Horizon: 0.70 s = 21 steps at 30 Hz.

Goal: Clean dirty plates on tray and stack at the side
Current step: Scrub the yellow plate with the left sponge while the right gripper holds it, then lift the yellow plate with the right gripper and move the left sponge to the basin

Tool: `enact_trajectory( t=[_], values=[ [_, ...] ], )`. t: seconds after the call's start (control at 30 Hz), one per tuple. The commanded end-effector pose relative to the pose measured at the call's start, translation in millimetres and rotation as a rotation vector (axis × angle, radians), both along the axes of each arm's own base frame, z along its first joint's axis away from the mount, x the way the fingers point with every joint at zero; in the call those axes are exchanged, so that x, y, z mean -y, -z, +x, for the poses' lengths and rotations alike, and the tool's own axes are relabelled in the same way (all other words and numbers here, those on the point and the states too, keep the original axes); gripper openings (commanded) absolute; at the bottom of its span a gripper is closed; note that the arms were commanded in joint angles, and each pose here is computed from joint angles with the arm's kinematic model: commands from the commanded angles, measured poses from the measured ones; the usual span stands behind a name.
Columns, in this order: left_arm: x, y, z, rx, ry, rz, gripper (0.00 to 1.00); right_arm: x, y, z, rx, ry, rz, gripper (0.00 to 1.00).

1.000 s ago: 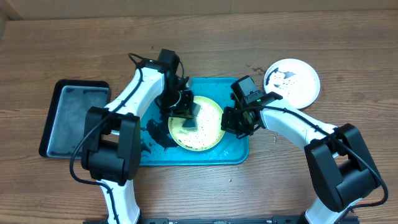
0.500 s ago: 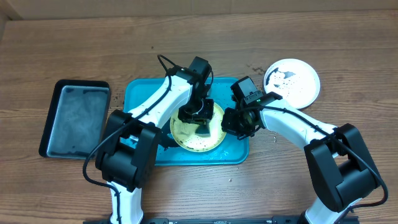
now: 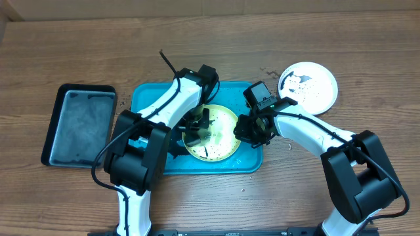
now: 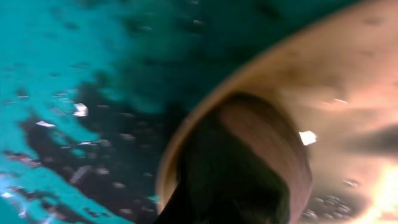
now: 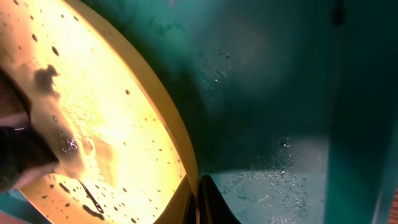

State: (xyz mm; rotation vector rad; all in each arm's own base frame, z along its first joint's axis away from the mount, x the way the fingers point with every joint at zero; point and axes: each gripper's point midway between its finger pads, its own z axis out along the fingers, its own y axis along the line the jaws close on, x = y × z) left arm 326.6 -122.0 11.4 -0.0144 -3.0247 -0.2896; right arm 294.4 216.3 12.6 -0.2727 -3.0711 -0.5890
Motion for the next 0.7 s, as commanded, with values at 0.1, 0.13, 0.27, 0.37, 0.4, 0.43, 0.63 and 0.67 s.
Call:
enact_trajectory(
  t=[0.1,0.13,0.27,0.37,0.4,0.43,0.63,0.67],
  values=[
    [-51,-18,29,0.075,-0.144,0.173,0.04,7,-3,10,0.039,0.01,-0.046,0.04],
    [-53,-26,34,0.085,-0.157,0.163,0.04,7,-4,11,0.041,0.009,-0.045,0.04],
    [-47,-66,59,0.135,-0.174,0.044,0.04,-8,-19,17,0.07,-0.042,-0.005,0.04],
    [-45,-97,74,0.169,-0.165,-0.079,0.04,-22,-38,25,0.108,-0.076,0.008,0.04],
    [-48,-105,77,0.181,-0.172,-0.099,0.04,-26,-42,27,0.12,-0.088,0.011,0.04],
    [-55,-115,80,0.196,-0.192,-0.12,0.04,-32,-50,30,0.146,-0.117,0.015,0.04],
    [-137,-137,76,0.215,-0.395,-0.112,0.04,-29,-82,49,0.302,-0.207,-0.187,0.04],
    [-152,-137,73,0.206,-0.433,-0.107,0.04,-28,-90,52,0.33,-0.225,-0.227,0.04]
  ],
)
